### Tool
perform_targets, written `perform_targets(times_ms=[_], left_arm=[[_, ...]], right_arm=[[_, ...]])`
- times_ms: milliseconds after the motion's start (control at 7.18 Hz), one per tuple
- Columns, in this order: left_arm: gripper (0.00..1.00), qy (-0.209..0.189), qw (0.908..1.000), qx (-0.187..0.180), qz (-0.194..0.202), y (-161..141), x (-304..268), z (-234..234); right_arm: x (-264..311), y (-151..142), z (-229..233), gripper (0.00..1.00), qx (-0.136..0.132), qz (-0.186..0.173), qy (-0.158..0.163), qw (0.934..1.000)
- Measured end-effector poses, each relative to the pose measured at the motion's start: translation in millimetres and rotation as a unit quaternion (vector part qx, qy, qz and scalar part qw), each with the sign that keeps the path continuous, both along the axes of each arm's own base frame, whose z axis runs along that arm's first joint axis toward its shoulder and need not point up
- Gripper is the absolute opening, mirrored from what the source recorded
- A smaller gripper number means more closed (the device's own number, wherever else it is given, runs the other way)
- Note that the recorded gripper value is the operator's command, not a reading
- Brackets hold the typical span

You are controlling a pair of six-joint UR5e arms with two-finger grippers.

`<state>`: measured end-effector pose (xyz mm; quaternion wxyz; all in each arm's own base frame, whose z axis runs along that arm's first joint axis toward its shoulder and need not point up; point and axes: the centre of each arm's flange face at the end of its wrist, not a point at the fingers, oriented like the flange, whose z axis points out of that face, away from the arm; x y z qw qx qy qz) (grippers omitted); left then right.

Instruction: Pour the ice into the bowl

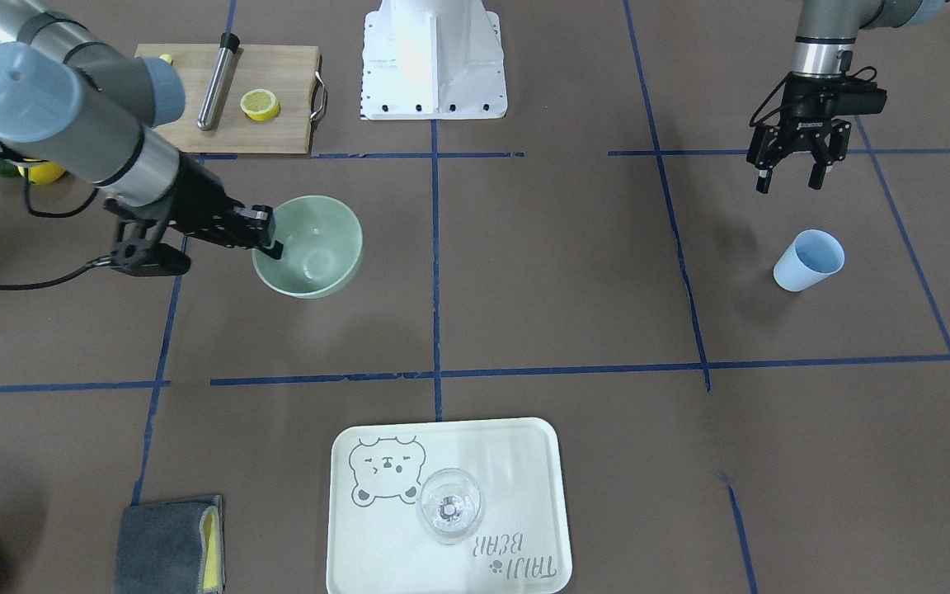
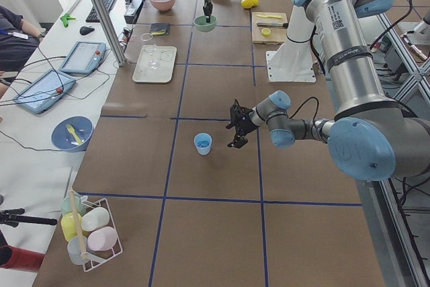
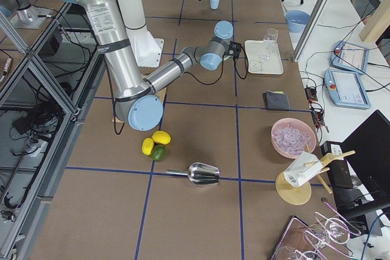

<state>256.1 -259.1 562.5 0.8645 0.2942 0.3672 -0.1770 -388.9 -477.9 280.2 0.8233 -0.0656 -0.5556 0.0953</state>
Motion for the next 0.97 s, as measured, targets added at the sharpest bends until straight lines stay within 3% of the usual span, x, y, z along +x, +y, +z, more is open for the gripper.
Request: perform_targets(times_ms=[278, 557, 975], left_arm=[[1.0, -0.005, 0.9981, 0.044, -0.043, -4.5, -8.0, 30.8], [1.0, -0.003, 0.9955, 0.072, -0.062, -8.5, 11.5, 36.6], [1.0, -0.008, 0.9932, 0.095, -0.067, -14.1, 31.7, 32.9]], right_arm=[[-76.1, 14.0, -66.8, 0.0, -0.021, 0.014, 0.022, 0.9994], [-141.9, 7.7, -109.3, 0.0, -0.054, 0.023, 0.037, 0.9976], [-219.6, 6.1, -134.1, 0.0, -0.047, 0.038, 0.057, 0.9965]])
